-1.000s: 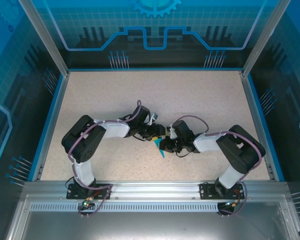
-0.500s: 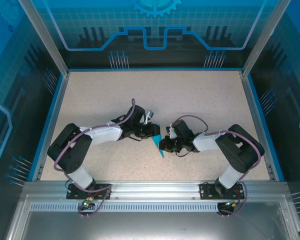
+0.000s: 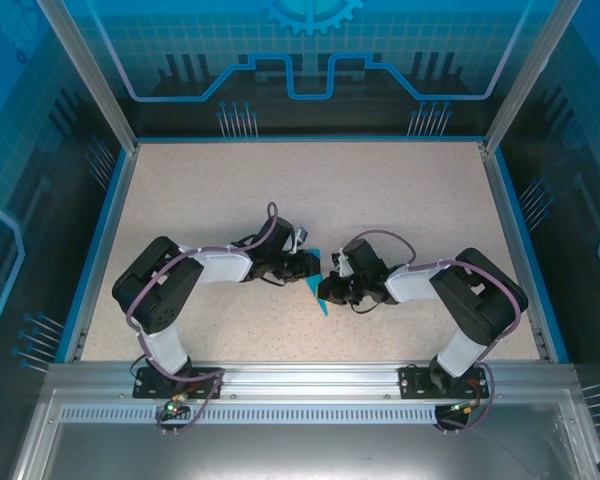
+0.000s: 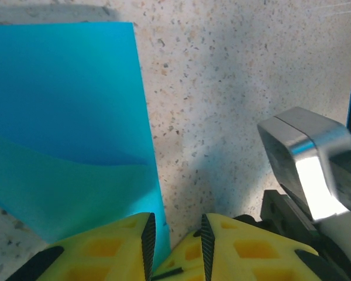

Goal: Fold a paper plane with a square sheet of paper (pick it up from the middle)
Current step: Fold the wing for the fifth time at the center of the table.

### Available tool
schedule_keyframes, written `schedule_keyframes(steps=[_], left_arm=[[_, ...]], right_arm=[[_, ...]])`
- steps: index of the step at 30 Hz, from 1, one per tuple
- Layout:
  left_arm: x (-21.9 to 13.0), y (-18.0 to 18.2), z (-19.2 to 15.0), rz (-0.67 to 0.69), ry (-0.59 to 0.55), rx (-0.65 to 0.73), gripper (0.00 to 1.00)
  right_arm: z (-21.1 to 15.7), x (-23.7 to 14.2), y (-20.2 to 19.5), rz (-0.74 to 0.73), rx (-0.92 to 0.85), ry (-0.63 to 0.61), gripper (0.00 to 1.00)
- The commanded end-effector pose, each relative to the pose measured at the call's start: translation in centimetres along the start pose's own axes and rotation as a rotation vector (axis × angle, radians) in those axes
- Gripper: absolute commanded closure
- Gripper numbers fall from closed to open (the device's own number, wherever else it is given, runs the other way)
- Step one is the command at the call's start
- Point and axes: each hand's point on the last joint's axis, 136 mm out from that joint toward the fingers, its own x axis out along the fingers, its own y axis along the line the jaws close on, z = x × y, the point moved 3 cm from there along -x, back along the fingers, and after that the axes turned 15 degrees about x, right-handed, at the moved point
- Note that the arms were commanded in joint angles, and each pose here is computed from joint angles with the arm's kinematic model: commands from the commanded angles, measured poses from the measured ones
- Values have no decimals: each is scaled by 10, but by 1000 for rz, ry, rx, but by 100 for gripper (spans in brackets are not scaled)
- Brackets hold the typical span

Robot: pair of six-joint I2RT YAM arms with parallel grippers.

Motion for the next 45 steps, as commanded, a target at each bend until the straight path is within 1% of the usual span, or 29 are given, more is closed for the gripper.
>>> schedule_keyframes(steps=[1,15,17,24,28,32,35,38,42,45], left_arm=[[7,6,-2,14,-1,10,69],[19,17,-5,48,47,10,69],[19,16,-6,49,54,6,69],[19,14,-8,31,70,-5,68],[19,12,-9,23,77,-12,68],[19,10,-9,16,81,-14,68],[19,9,-8,10,80,-13,68],[18,7,-6,3,76,-11,68],[13,7,-3,32,62,18,67],[6,2,4,31,36,55,62]], right_arm=[[-25,6,-73,-282,104,54,93],[-23,-5,-56,-249,58,36,92],[-20,-7,-43,-207,35,30,91],[-7,-20,20,-10,-54,-13,87],[-4,-20,35,29,-75,-19,85],[-5,-11,33,34,-66,1,84],[0,-6,19,-21,-52,-26,84],[0,1,-3,-108,-29,-10,89],[-9,2,-35,-212,0,13,93],[-14,-2,-48,-248,11,29,93]])
